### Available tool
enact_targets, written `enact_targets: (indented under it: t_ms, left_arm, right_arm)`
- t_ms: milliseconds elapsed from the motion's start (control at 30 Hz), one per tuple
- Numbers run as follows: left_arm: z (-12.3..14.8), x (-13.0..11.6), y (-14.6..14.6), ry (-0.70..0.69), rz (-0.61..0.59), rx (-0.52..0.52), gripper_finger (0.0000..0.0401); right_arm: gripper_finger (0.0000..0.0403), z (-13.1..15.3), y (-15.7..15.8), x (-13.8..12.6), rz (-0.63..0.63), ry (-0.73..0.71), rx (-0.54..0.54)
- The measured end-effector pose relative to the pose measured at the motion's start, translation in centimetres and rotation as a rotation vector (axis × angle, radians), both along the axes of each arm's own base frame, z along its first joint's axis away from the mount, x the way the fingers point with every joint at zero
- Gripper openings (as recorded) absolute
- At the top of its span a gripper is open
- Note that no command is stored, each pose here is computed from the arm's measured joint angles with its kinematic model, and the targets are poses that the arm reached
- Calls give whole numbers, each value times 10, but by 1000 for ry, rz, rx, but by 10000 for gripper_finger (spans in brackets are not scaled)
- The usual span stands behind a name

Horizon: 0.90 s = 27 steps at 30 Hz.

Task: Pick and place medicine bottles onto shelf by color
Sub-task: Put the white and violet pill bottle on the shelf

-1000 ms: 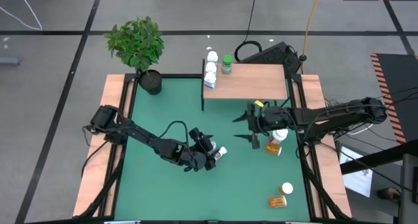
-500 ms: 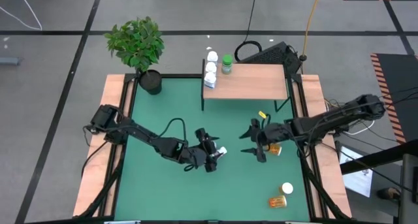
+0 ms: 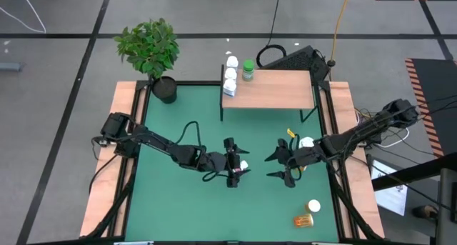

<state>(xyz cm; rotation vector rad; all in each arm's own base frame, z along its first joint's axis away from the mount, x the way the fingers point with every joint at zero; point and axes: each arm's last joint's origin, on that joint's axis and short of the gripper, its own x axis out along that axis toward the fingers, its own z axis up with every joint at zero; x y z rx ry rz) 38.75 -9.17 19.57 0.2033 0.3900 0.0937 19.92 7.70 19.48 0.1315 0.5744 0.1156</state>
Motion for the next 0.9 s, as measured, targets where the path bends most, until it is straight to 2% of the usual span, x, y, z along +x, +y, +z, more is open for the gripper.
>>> enact_targets:
  t_ms: [167, 300, 533, 633, 767, 900]
  left_arm:
    - [2, 4, 13, -16, -43, 16, 317]
    - [-7, 12, 21, -37, -82, 19, 317]
    - [-34, 29, 28, -122, -139, 20, 317]
    - [-42, 37, 32, -150, -224, 35, 317]
    - [-53, 52, 38, -107, -253, -22, 317]
    - [-61, 62, 38, -48, -253, -36, 317]
  right_arm:
    - [270, 10, 17, -1, 78, -106, 46]
    - [270, 16, 28, -6, 129, -159, 53]
    - [270, 12, 37, -19, 32, -110, 40]
    - [270, 17, 37, -23, 15, -129, 84]
    - [269, 25, 34, -31, -4, -144, 103]
    - [257, 31, 28, -43, -101, -171, 79]
